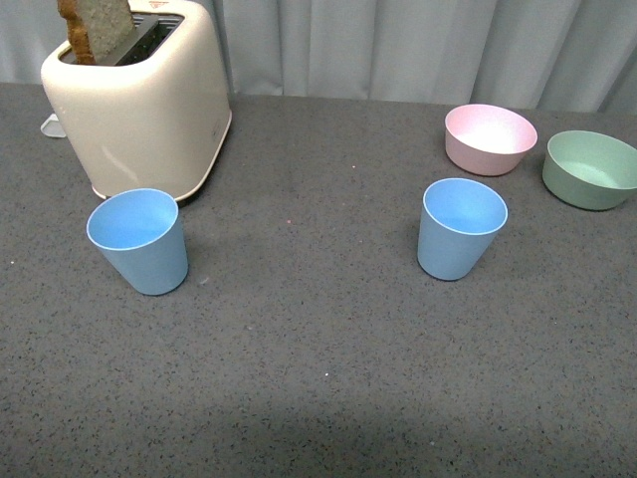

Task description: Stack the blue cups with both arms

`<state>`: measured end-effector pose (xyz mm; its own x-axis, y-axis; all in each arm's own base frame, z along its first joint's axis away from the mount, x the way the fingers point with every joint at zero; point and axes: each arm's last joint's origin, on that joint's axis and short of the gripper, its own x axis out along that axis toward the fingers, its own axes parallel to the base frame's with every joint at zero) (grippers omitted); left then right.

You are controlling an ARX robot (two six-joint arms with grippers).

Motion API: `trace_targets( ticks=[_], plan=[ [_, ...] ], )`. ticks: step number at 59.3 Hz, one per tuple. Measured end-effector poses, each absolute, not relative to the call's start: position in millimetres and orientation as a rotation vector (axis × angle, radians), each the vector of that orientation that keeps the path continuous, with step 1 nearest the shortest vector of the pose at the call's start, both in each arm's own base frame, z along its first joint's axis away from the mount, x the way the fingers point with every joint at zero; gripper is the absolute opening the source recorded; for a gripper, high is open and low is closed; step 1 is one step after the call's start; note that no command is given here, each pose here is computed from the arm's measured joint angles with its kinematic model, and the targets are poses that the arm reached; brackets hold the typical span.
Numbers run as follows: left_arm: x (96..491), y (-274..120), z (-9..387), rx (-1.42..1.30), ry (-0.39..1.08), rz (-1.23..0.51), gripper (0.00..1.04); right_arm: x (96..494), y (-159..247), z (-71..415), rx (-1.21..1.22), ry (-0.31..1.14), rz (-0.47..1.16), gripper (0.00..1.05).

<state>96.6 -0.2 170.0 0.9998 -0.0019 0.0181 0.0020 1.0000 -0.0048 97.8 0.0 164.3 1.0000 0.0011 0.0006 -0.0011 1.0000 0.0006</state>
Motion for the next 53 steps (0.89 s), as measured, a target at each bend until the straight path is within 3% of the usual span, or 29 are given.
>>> trace_targets(
  ticks=[46,53],
  plan=[
    [96.6,-0.2,170.0,-0.005,-0.018,-0.002,0.98,97.8,0.0,164.3,0.001,-0.001,0.001,0.95],
    [101.9,0.7,164.1,-0.072,0.223,0.234,0.98,97.8,0.0,164.3,0.001,-0.001,0.001,0.95]
  ],
)
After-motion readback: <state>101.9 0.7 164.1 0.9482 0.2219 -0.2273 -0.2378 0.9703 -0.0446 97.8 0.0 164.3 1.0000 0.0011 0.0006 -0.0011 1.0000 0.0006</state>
